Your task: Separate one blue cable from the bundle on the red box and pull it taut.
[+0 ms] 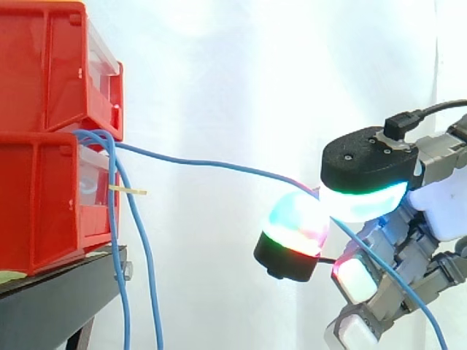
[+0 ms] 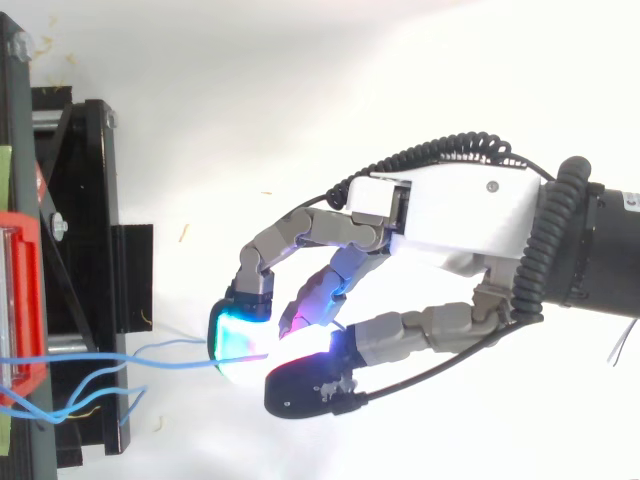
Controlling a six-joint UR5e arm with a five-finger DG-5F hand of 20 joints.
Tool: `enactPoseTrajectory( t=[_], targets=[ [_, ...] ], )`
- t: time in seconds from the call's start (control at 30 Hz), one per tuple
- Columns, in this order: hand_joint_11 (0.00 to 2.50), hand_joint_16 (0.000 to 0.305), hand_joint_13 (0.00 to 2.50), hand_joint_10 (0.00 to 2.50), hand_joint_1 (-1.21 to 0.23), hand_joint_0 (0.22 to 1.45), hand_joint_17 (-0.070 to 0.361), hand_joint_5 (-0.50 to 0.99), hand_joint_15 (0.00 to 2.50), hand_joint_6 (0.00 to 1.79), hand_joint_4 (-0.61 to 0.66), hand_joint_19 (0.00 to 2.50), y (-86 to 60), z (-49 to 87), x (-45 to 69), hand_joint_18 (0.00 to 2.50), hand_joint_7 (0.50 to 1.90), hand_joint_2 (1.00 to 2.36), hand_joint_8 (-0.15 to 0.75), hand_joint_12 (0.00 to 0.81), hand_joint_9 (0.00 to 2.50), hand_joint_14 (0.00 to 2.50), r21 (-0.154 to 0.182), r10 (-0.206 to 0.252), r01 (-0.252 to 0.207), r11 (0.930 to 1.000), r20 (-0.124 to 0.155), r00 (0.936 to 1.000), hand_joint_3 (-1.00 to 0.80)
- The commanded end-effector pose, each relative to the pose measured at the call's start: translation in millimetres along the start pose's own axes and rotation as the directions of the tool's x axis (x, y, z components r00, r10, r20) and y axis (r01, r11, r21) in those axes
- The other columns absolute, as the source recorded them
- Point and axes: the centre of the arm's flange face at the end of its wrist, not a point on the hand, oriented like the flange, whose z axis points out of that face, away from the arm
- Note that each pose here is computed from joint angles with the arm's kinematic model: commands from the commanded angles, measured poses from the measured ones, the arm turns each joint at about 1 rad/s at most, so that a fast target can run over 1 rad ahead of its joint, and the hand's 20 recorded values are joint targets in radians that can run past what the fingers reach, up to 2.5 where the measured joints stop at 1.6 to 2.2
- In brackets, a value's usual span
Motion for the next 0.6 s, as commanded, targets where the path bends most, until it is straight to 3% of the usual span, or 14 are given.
enactPoseTrajectory(
  t=[0.0,0.57],
  targets=[
    [0.21,0.050,0.81,0.01,-0.84,0.50,0.113,0.00,0.38,0.86,-0.09,0.16,-0.4,0.0,0.0,0.16,1.00,1.43,0.192,0.393,1.11,0.01,0.001,-0.002,0.002,1.0000,0.000,1.0000,-0.21],
    [0.22,0.050,0.81,0.01,-0.84,0.50,0.113,0.00,0.38,0.86,-0.09,0.17,0.2,-0.1,0.0,0.17,1.00,1.42,0.192,0.395,1.12,0.01,0.001,-0.002,0.002,1.0000,0.000,1.0000,-0.21]
  ],
)
